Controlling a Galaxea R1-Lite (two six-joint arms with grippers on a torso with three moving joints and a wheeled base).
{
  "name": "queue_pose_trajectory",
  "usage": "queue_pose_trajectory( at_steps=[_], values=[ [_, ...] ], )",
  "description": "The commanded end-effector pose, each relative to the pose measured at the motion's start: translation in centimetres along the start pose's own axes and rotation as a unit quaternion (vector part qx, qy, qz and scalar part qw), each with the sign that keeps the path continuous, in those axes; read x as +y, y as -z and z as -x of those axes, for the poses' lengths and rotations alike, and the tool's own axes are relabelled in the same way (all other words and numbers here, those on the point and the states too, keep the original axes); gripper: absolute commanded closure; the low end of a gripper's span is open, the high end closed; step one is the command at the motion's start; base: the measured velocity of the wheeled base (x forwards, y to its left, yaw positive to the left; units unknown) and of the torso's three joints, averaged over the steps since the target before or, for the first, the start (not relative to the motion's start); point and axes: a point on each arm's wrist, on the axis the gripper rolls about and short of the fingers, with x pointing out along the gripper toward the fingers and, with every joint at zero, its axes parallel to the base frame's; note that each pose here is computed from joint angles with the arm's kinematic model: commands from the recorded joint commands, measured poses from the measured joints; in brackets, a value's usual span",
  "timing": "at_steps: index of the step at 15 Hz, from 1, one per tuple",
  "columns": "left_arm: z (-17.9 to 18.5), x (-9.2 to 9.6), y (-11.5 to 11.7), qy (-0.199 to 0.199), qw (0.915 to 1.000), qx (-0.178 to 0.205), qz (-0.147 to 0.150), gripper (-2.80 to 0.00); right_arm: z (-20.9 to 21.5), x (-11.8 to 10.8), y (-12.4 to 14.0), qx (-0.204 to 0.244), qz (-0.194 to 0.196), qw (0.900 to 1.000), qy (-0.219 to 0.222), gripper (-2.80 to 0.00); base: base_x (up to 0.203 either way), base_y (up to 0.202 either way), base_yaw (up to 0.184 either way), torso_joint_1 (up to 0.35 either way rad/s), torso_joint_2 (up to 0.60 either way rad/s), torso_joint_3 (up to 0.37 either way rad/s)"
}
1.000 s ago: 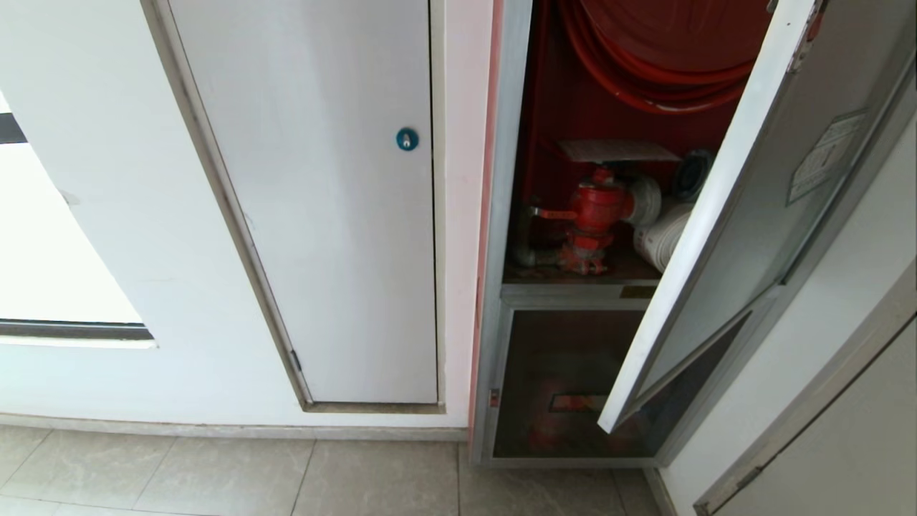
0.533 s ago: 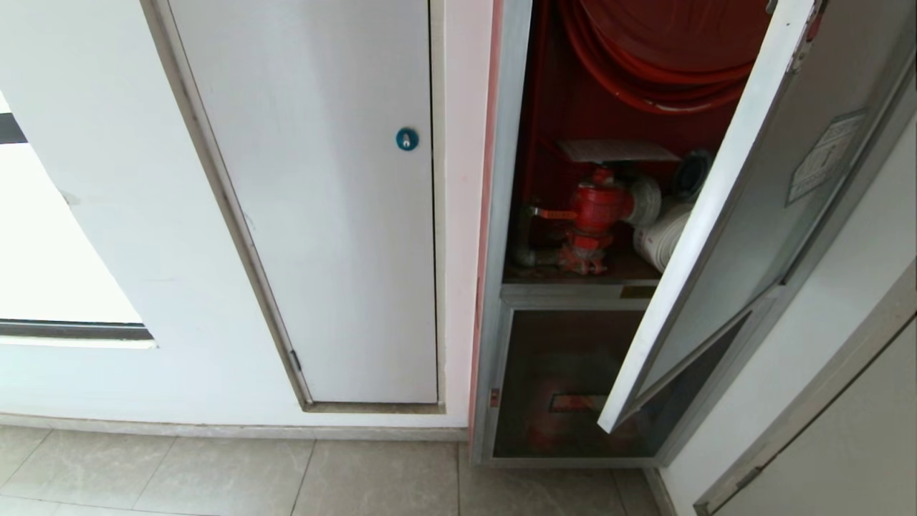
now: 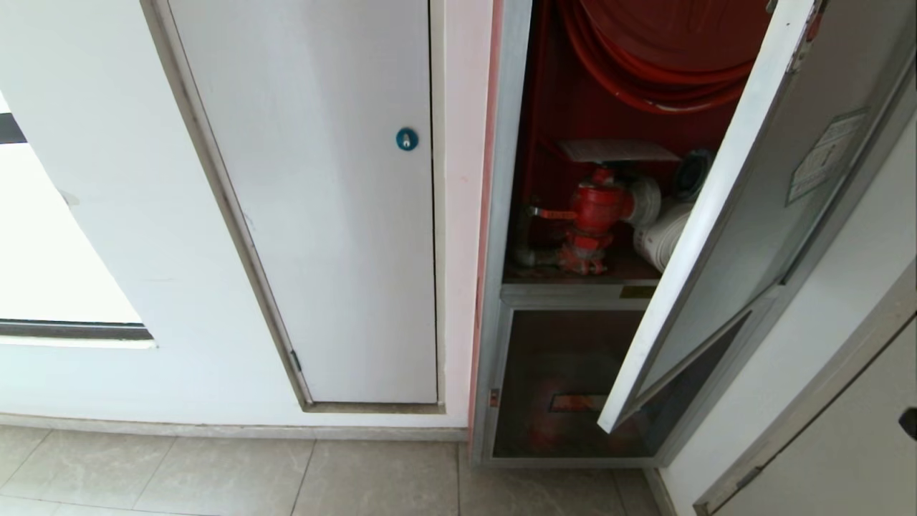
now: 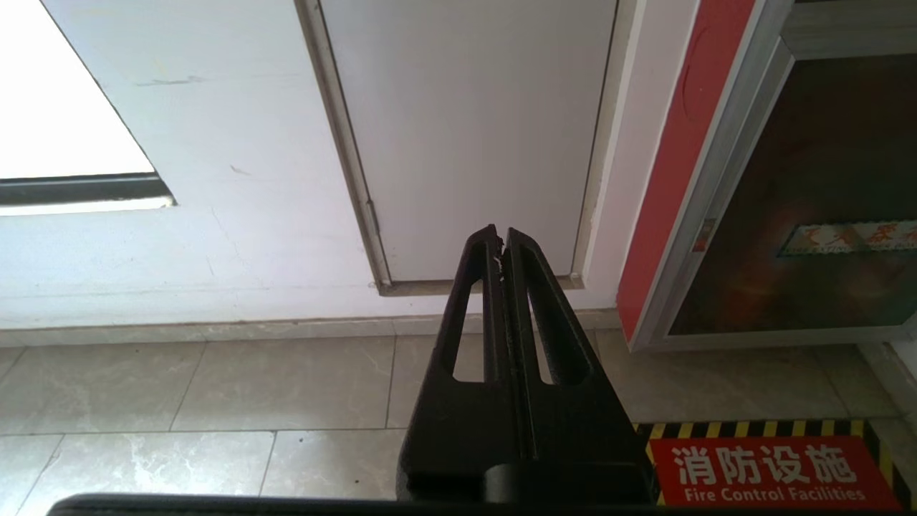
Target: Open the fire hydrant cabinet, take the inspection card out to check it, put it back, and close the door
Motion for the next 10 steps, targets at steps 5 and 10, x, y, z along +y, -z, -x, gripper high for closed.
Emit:
queue_pose_trajectory(
  at_steps=[5,10],
  values=[
    [0.0,0.0,0.0,0.0,1.0,0.001,0.0,0.0,-5.3,0.1,-2.9,0.015,-0.037,0.998,-0.051,0.0,0.0,0.0,0.0,0.0,0.0,0.0],
    [0.0,0.0,0.0,0.0,1.0,0.001,0.0,0.0,-4.7,1.3,-3.1,0.049,-0.064,0.99,-0.115,0.0,0.0,0.0,0.0,0.0,0.0,0.0]
  ],
)
